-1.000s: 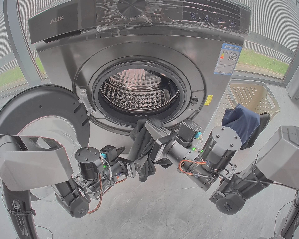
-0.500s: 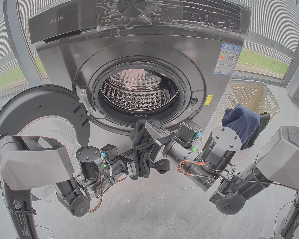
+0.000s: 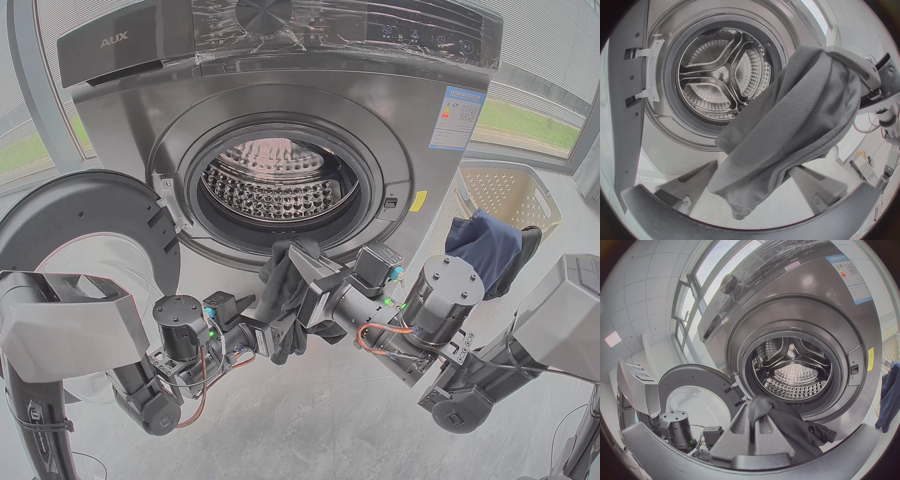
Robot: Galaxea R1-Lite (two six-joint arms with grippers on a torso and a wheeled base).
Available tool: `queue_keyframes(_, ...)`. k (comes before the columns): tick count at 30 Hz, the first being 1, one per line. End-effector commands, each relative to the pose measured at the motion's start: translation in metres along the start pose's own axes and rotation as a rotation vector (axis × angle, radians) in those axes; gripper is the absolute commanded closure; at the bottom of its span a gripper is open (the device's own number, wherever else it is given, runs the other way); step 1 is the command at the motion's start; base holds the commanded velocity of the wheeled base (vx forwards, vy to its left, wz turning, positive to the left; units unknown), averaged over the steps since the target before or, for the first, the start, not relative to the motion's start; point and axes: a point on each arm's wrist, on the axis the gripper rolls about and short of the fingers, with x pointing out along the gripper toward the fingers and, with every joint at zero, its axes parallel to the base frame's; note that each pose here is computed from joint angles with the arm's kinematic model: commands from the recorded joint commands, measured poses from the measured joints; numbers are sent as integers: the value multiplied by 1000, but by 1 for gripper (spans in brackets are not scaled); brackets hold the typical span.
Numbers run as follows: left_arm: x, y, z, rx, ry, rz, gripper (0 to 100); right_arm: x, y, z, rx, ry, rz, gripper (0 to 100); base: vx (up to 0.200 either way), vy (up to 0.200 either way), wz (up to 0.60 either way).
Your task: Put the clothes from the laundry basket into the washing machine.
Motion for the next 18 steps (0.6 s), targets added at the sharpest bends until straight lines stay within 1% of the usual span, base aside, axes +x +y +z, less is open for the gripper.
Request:
queue_keyframes(1, 4, 2, -4, -1, 5, 6, 0, 0, 2, 0, 2, 0, 7, 100, 0, 0, 0)
queue_keyframes(10, 9, 4, -12, 3, 22, 10, 0, -1, 3, 0, 1, -1, 8, 100, 0, 0, 0)
queue_keyframes(15, 13, 4, -17, 15, 28, 9, 0, -1, 3, 0, 1, 1, 8, 100, 0, 0, 0)
queue_keyframes(18, 14, 4, -19, 16, 32, 11, 0, -1, 3, 0, 3, -1, 8, 100, 0, 0, 0)
